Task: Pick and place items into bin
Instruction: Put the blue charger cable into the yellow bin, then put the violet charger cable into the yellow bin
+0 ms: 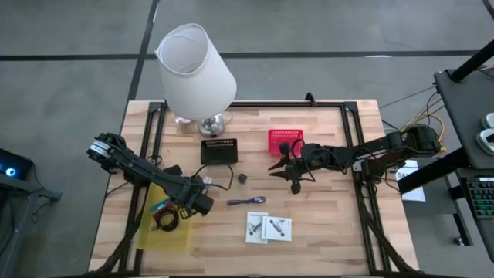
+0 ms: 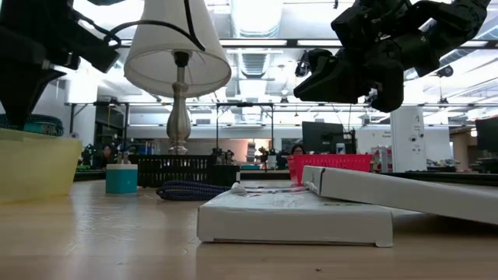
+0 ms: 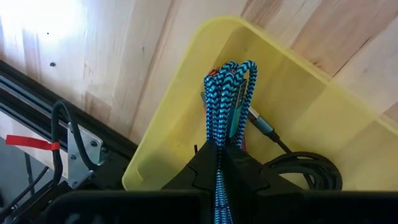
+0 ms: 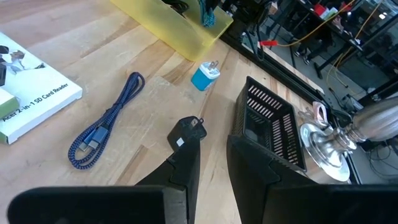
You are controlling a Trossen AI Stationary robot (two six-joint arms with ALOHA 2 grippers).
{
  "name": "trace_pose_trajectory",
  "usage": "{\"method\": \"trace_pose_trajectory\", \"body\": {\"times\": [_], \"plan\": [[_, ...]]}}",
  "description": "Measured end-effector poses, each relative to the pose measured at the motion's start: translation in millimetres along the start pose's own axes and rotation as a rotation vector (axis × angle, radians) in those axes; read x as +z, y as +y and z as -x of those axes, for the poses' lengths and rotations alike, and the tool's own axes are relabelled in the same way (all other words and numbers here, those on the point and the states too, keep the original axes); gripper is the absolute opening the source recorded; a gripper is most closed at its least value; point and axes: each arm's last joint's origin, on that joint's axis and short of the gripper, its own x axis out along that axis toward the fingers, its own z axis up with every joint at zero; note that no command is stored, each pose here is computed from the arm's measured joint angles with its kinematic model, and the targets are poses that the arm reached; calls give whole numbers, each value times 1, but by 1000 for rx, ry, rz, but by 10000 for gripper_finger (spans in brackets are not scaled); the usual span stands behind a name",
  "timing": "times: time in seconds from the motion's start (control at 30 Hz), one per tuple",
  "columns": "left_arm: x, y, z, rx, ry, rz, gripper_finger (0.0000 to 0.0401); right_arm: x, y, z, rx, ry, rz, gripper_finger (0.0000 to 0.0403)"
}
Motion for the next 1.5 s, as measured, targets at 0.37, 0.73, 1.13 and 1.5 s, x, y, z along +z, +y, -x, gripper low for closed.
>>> {"method": "trace_pose_trajectory", "body": {"times": [0.37, 0.73, 1.13, 1.5], "plan": [[0, 0, 0, 1, 4, 1, 61, 0, 0, 0, 0, 0, 0, 68], [2, 2, 5, 0, -16, -24, 143, 0, 0, 0, 0, 0, 0, 68], [22, -8, 27, 24, -398, -121, 144, 0, 0, 0, 0, 0, 0, 68], [51, -43, 54, -200, -843, -418, 144, 0, 0, 0, 0, 0, -1, 68]]}}
